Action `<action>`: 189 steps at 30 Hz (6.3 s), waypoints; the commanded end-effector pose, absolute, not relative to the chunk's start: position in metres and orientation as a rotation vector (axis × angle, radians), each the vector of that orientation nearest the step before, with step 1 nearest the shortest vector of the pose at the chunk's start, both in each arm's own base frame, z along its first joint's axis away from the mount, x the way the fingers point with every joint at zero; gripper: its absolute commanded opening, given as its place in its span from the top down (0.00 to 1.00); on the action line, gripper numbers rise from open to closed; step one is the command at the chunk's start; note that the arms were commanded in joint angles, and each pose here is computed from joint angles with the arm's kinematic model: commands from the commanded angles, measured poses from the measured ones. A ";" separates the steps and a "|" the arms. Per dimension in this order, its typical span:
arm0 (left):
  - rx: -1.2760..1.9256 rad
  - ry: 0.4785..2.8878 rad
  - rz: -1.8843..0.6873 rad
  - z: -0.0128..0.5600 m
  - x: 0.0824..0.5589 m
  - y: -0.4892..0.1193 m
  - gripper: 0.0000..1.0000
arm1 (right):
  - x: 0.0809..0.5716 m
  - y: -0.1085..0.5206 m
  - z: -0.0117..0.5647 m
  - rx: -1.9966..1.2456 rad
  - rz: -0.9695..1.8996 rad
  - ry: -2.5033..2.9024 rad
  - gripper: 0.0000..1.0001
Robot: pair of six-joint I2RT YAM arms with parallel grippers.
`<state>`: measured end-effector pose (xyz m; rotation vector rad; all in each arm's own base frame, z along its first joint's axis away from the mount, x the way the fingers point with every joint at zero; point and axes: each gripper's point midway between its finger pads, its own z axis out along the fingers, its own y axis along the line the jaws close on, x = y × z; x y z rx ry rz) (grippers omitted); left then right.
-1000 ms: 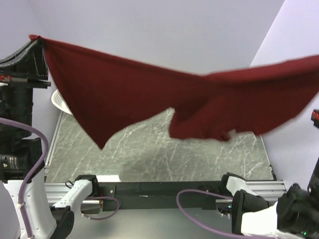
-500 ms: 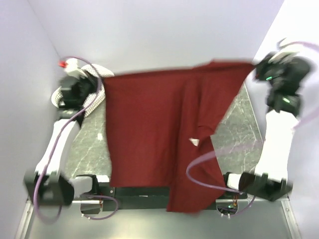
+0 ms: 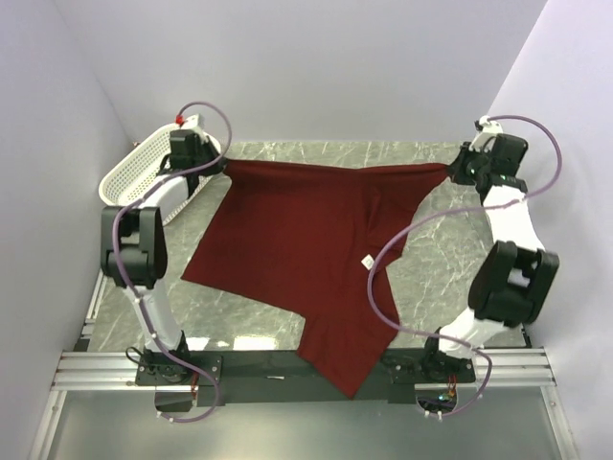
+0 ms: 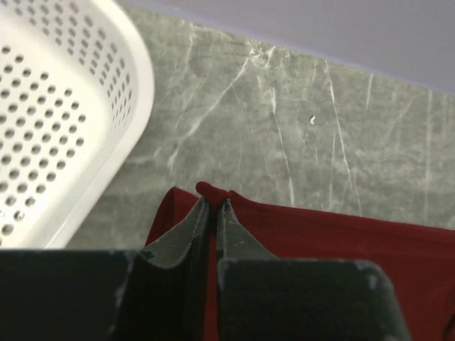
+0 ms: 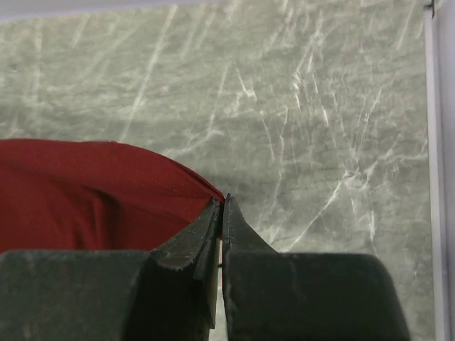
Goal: Fold and stack the t-shirts
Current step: Flatten the tshirt out
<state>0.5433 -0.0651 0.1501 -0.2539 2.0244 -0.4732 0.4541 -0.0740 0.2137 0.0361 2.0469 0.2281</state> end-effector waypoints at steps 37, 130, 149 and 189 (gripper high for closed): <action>0.005 1.538 -0.560 0.397 0.464 -0.105 1.00 | 0.325 0.028 0.580 -0.289 0.171 1.348 1.00; -0.065 1.849 -0.242 0.209 0.652 -0.139 1.00 | 0.595 -0.117 0.282 0.186 -0.163 1.863 1.00; -0.026 1.307 -0.409 0.488 0.430 -0.106 1.00 | 0.341 0.000 0.537 -0.214 -0.044 1.424 1.00; -0.026 1.890 -0.272 0.176 0.567 -0.136 1.00 | 0.499 -0.072 0.224 -0.080 -0.042 1.937 1.00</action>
